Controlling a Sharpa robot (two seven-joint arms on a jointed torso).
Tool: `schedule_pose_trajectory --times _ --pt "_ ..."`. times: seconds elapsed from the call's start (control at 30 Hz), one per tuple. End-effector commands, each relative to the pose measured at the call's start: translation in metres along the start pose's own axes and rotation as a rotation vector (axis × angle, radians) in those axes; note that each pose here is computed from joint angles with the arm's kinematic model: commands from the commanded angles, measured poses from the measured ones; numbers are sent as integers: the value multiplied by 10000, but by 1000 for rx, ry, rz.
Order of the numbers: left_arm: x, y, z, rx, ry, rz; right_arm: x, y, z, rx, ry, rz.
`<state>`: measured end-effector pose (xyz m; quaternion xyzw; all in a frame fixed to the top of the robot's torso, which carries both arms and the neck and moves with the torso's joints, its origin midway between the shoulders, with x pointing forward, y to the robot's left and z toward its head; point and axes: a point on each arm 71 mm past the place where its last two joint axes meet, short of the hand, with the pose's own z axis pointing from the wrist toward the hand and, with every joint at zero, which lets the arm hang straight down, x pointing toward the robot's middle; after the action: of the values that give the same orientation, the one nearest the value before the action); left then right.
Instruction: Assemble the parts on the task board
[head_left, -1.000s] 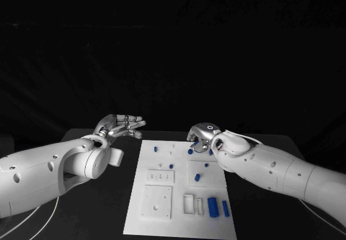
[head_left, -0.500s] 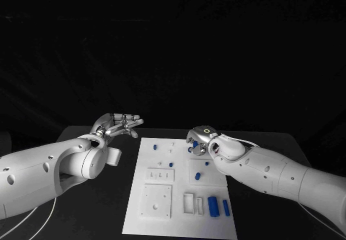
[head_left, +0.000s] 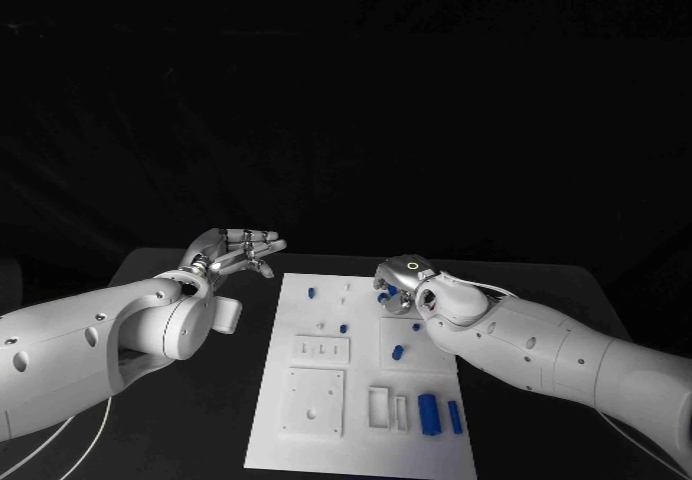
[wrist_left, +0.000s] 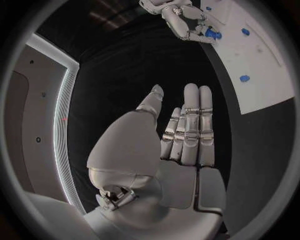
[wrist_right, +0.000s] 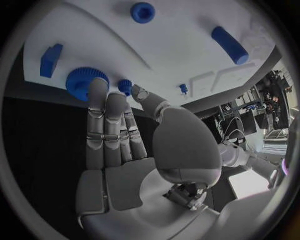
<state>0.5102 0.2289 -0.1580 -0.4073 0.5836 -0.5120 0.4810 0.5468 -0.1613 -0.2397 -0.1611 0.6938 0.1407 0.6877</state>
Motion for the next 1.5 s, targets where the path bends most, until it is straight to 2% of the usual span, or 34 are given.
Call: schedule_pose_trajectory --times 0.03,0.67,1.07,1.5 --pt "13 -20 4 8 5 3 22 -2 -2 3 16 -28" --pt "-13 -11 12 2 1 5 27 3 -26 4 16 -59" --pt "-30 -9 16 2 -4 7 -117 96 -54 3 -124 -27" --pt "-30 -22 37 4 -8 9 -258 322 72 19 -177 -9"
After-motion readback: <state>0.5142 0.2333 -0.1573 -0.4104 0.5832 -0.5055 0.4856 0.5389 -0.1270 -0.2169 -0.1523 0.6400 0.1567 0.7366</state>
